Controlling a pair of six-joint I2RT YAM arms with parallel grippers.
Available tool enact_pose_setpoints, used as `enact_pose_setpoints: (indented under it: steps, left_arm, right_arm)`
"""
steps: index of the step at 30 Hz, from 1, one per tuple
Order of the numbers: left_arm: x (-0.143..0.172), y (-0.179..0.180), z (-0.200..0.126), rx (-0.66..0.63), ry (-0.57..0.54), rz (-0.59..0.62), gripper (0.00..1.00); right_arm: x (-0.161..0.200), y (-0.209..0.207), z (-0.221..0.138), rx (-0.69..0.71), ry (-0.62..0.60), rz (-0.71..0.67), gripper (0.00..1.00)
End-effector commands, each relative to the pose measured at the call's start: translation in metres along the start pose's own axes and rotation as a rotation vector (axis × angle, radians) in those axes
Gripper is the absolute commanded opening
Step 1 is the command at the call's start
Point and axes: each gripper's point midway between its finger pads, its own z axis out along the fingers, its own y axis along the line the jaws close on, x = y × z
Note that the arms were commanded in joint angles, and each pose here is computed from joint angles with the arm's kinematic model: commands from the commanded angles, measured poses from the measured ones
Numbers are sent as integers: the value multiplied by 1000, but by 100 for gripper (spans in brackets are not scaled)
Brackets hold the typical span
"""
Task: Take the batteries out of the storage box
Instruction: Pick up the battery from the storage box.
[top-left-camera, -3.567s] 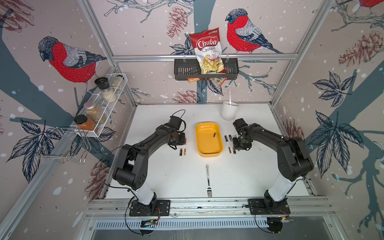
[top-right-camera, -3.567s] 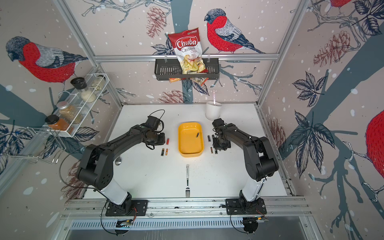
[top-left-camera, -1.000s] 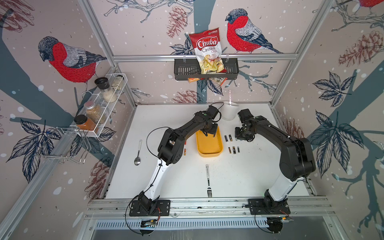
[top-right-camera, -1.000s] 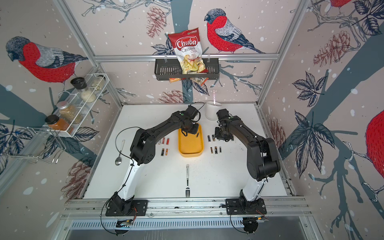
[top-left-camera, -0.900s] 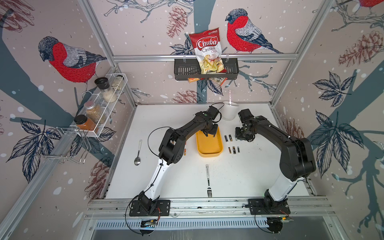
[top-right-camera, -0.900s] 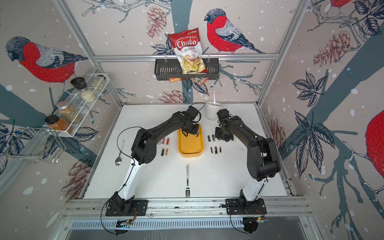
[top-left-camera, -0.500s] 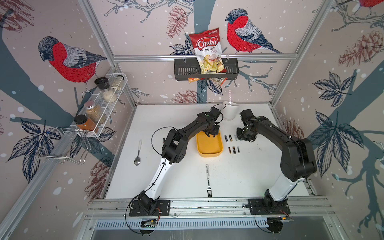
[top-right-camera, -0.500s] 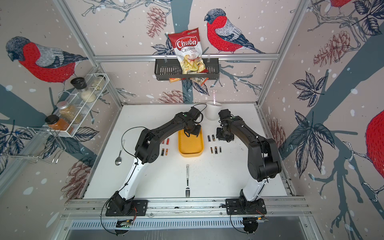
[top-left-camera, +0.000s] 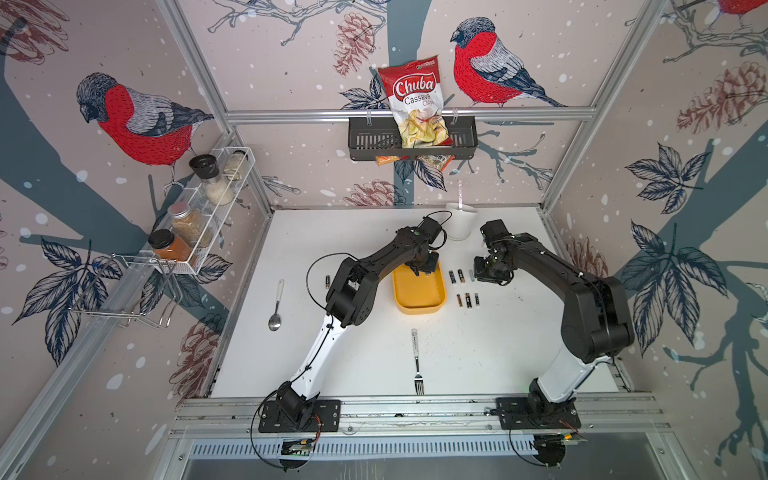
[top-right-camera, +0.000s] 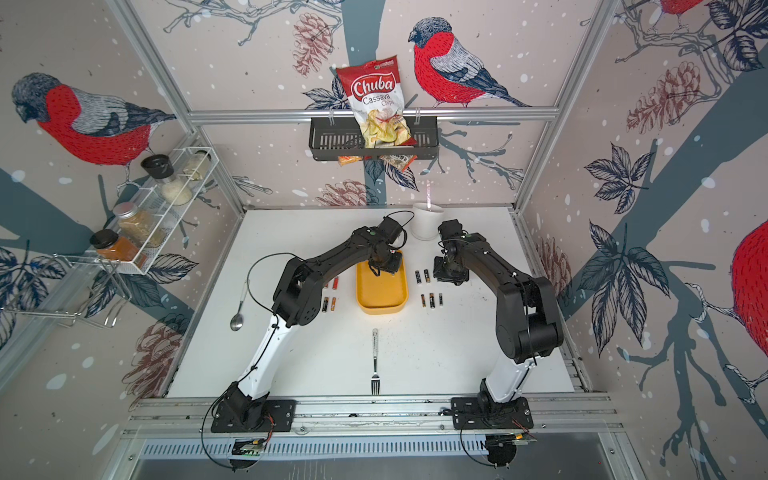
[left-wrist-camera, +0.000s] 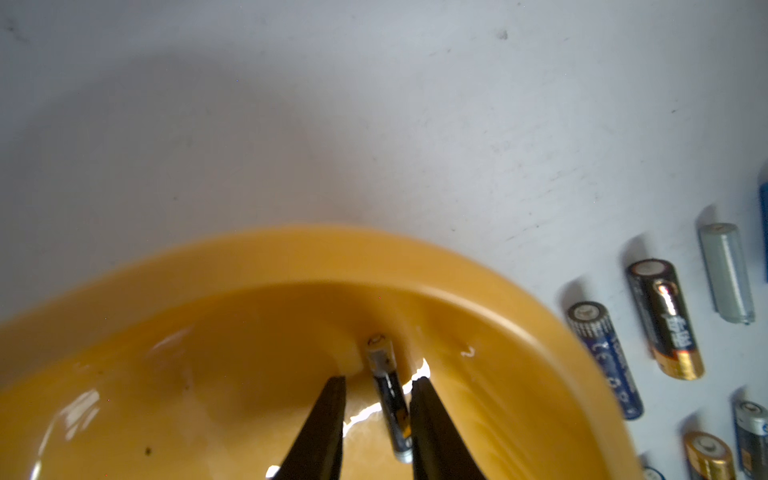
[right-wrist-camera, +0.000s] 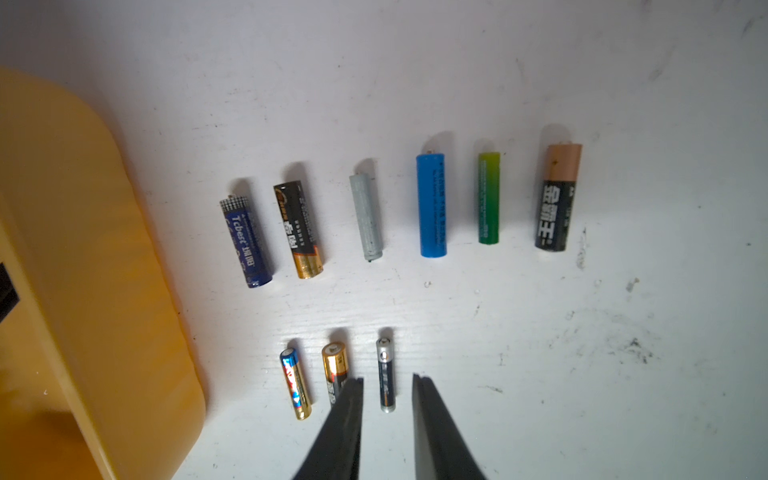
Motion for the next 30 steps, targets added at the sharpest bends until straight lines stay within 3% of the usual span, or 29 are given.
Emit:
enact_pose_setpoints:
  steps: [1, 19, 30]
  left_arm:
    - [4, 5, -2, -41, 12, 8, 31]
    - [16, 15, 2, -95, 54, 8, 21]
    - [12, 9, -1, -52, 45, -12, 16]
  right_arm:
    - [1, 0, -2, -5, -1, -11, 27]
    - [2, 0, -1, -11, -2, -7, 27]
    - [3, -1, -2, -11, -2, -7, 27]
